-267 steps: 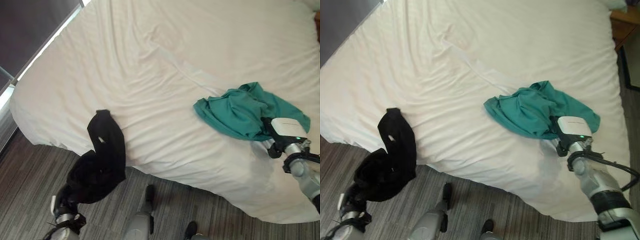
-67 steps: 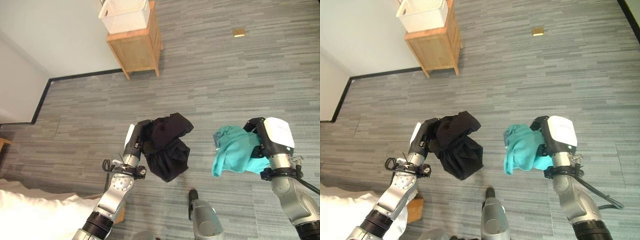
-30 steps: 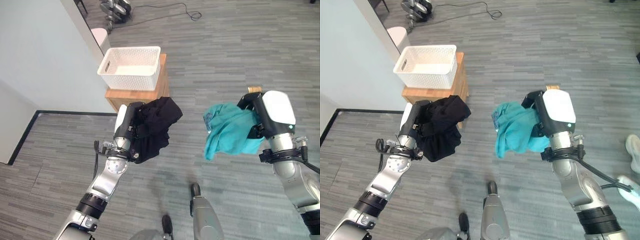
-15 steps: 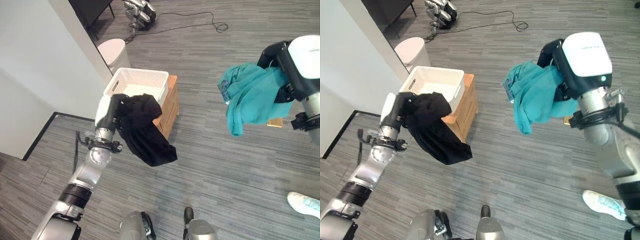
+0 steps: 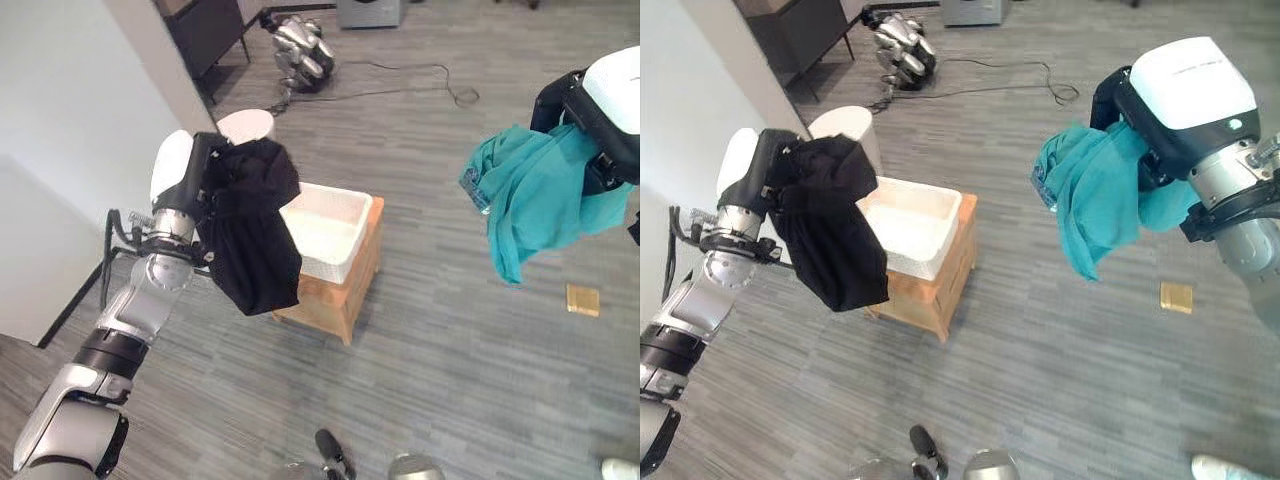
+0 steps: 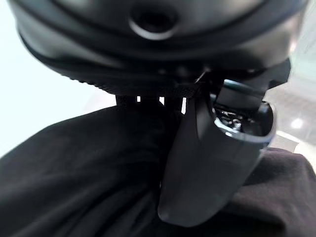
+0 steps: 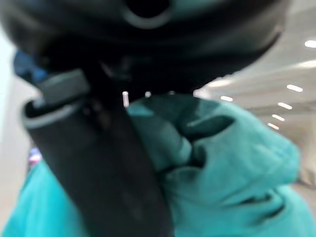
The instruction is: Pick up bed clothes into laundry basket.
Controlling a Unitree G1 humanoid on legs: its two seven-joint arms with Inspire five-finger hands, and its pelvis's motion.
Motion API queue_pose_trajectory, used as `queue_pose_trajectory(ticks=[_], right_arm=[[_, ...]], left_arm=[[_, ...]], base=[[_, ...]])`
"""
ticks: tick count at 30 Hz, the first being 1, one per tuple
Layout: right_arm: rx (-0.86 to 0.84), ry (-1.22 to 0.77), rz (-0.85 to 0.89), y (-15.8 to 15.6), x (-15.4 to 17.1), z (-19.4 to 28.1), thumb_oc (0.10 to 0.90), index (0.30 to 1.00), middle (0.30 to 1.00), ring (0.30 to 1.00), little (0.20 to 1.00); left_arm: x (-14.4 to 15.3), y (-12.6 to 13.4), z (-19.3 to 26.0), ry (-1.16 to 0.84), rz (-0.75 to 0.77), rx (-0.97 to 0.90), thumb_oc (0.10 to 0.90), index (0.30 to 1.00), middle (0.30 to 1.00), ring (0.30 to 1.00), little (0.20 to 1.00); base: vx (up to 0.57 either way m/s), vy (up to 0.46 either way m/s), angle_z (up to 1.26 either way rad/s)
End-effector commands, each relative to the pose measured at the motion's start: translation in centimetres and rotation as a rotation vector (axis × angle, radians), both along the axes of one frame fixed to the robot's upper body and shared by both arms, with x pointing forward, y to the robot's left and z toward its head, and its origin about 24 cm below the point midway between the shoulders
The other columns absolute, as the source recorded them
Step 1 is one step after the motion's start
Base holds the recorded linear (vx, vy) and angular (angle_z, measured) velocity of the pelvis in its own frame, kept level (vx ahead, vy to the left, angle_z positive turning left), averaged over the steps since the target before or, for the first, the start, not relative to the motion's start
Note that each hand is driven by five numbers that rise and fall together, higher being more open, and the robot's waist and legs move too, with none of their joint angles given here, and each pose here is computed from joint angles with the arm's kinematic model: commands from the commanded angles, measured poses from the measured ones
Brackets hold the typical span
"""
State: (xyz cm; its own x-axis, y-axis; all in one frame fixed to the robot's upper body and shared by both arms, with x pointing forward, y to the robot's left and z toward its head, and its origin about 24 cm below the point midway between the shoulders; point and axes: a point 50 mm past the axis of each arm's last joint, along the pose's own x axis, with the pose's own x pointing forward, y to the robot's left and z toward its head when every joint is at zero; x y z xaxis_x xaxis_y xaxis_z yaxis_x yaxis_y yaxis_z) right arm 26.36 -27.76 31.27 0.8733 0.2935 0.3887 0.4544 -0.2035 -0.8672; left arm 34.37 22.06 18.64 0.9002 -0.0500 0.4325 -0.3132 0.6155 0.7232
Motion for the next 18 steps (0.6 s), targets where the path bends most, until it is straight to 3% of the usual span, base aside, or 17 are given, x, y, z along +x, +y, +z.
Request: queue_pose_trajectory(ticks=[1,12,16,18], right_arm=[[-0.018,-0.290,0.086,2.1,-1.7,6.4,0.400,0.300,0.300,0.300,0.300],[-0.091,-0.315,0.076,2.6,-1.9,7.9,0.400,0.300,0.300,0.300,0.300],[-0.090,-0.248,0.040,2.3,-0.7,7.5,0.400,0.300,0.300,0.300,0.300],[-0.063,-0.224,0.033,2.3,0.3,7.3,0.400,0.300,0.300,0.300,0.300]], left_arm=[[-1.9,0.9,9.5,-0.408,0.005,0.052,0.400,0.300,0.300,0.300,0.300],[-2.7,2.3,9.6,-0.452,0.055,0.047,0.400,0.300,0.300,0.300,0.300],[-3.1,4.5,8.9,-0.426,0.145,0.062,0.400,0.300,0.300,0.300,0.300],[-3.5,6.8,8.3,-0.396,0.250,0.069,0.400,0.300,0.300,0.300,0.300]], base=[[0.12,-0.065,0.38],[0.09,-0.126,0.94],[0.09,-0.097,0.44],[0.07,-0.037,0.25]])
